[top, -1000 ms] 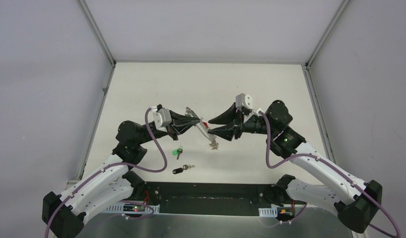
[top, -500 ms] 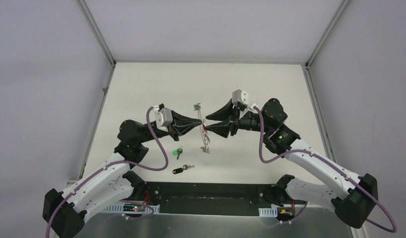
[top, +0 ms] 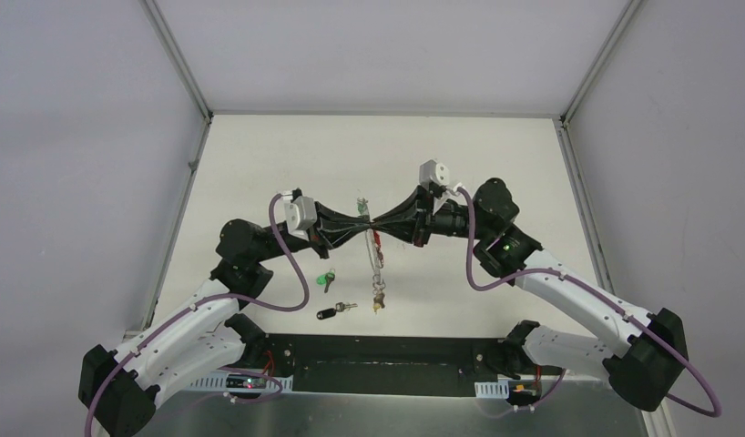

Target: Put the keys on the keyring

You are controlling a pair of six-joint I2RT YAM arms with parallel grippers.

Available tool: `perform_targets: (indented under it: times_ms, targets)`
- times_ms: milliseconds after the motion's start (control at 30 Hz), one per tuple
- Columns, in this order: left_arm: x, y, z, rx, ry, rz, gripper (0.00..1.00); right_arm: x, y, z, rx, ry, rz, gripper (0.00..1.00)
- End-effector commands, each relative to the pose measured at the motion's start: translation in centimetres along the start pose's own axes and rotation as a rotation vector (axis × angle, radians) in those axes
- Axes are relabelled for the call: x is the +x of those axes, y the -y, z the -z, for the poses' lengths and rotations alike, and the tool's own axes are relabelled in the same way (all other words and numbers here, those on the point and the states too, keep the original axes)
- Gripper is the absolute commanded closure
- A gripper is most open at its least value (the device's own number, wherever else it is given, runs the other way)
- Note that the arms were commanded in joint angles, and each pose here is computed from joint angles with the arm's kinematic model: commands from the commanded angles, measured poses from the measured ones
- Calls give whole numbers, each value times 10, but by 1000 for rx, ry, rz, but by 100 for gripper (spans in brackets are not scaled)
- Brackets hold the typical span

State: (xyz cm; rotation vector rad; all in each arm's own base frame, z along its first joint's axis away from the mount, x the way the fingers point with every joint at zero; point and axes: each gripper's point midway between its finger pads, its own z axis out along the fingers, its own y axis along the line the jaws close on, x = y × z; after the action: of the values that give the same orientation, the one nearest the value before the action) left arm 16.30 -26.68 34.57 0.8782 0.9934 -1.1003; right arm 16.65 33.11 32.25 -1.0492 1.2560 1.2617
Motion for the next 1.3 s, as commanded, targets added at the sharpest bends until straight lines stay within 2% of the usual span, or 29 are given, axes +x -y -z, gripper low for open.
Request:
perform_targets:
  times_ms: [0, 33, 167, 200, 267, 300, 367, 467, 667, 1000, 1100, 1267]
  targets:
    - [-28, 10, -5, 50, 83, -52, 100, -26, -4, -2, -25, 76, 52, 97]
    - [-29, 10, -5, 50, 83, -53, 100, -27, -4, -2, -22, 80, 52, 100]
    - [-27, 10, -4, 46, 72, -49, 100, -27, -4, 0, -17, 82, 60, 100]
    - [-26, 10, -4, 44, 66, -49, 97, -26, -4, 0, -15, 80, 60, 100]
    - [-26, 9, -3, 37, 53, -51, 77, -25, -4, 1, -12, 68, 63, 100]
    - [-26, 8, -2, 32, 45, -55, 71, -22, -3, 1, -7, 53, 60, 100]
    - [-27, 7, 0, 16, 33, -66, 60, -19, -1, 1, 3, 12, 50, 100]
    - [-27, 6, 5, -13, 7, -78, 52, -10, 1, 3, 13, -84, 29, 100]
    - [-17, 6, 11, -25, -66, -60, 48, 4, 6, 10, 42, -221, 3, 100]
    - [0, 7, 10, -5, -163, 1, 53, 16, 18, 22, 134, -396, -47, 100]
    - [7, 6, 8, -18, -194, 78, 52, 13, 20, 24, 159, -423, -57, 100]
    - [23, -1, 5, -112, -232, 291, 50, 14, 26, 20, 216, -436, -77, 100]
